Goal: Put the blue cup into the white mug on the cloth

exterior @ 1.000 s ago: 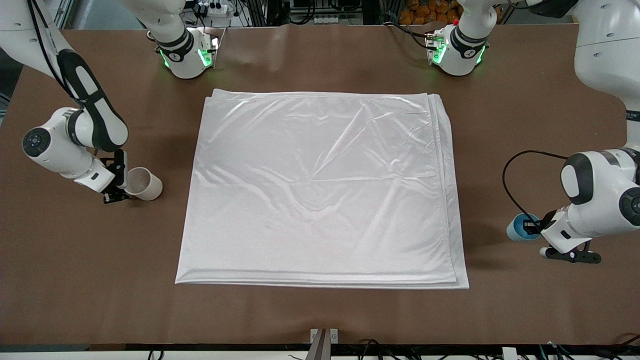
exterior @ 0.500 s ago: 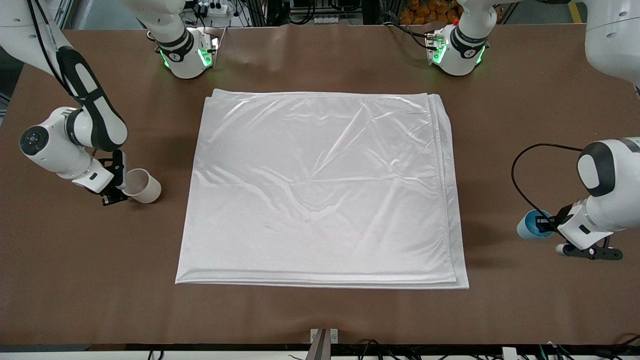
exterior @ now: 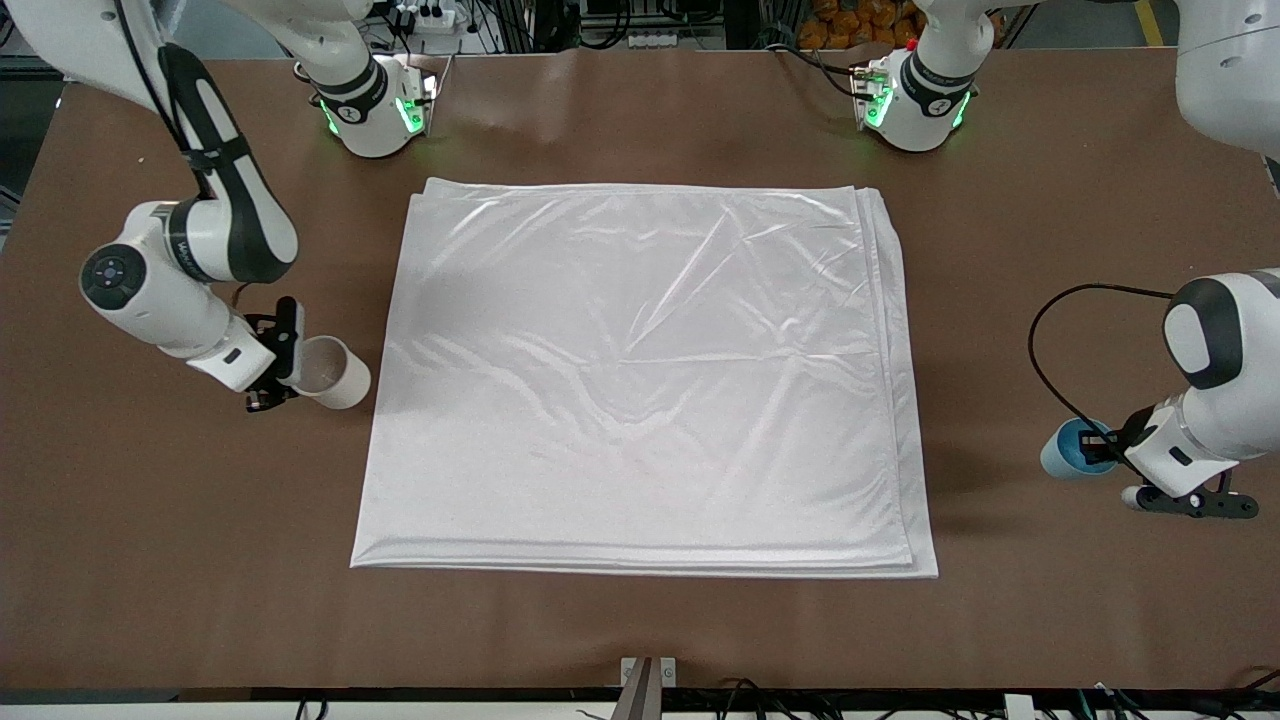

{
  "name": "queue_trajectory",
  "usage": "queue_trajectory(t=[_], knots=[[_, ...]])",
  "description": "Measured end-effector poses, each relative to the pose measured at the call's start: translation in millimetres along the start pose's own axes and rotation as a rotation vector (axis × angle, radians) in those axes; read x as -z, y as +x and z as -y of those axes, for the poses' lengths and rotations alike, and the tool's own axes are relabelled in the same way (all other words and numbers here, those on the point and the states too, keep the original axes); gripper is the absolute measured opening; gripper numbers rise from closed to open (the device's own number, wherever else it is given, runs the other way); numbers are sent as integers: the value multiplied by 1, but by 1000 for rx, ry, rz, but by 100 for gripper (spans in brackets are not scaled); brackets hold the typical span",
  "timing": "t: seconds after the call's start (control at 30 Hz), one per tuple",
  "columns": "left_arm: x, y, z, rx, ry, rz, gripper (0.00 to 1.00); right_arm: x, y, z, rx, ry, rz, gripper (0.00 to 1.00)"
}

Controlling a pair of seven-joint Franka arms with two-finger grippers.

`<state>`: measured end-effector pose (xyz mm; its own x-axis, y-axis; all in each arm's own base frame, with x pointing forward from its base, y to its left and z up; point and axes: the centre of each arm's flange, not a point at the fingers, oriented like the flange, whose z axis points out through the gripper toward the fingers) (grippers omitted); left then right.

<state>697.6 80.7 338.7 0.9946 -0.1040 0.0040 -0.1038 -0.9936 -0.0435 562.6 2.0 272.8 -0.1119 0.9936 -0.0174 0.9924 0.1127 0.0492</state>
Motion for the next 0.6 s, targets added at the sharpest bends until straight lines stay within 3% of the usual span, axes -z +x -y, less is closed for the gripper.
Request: queue_trajectory(t=[0.33, 0.6], knots=[[7, 3, -13, 34, -7, -11, 5, 14, 154, -5, -121, 3, -11, 19], [13, 7, -52, 58, -30, 0, 5, 23, 256, 10, -240, 15, -13, 19]])
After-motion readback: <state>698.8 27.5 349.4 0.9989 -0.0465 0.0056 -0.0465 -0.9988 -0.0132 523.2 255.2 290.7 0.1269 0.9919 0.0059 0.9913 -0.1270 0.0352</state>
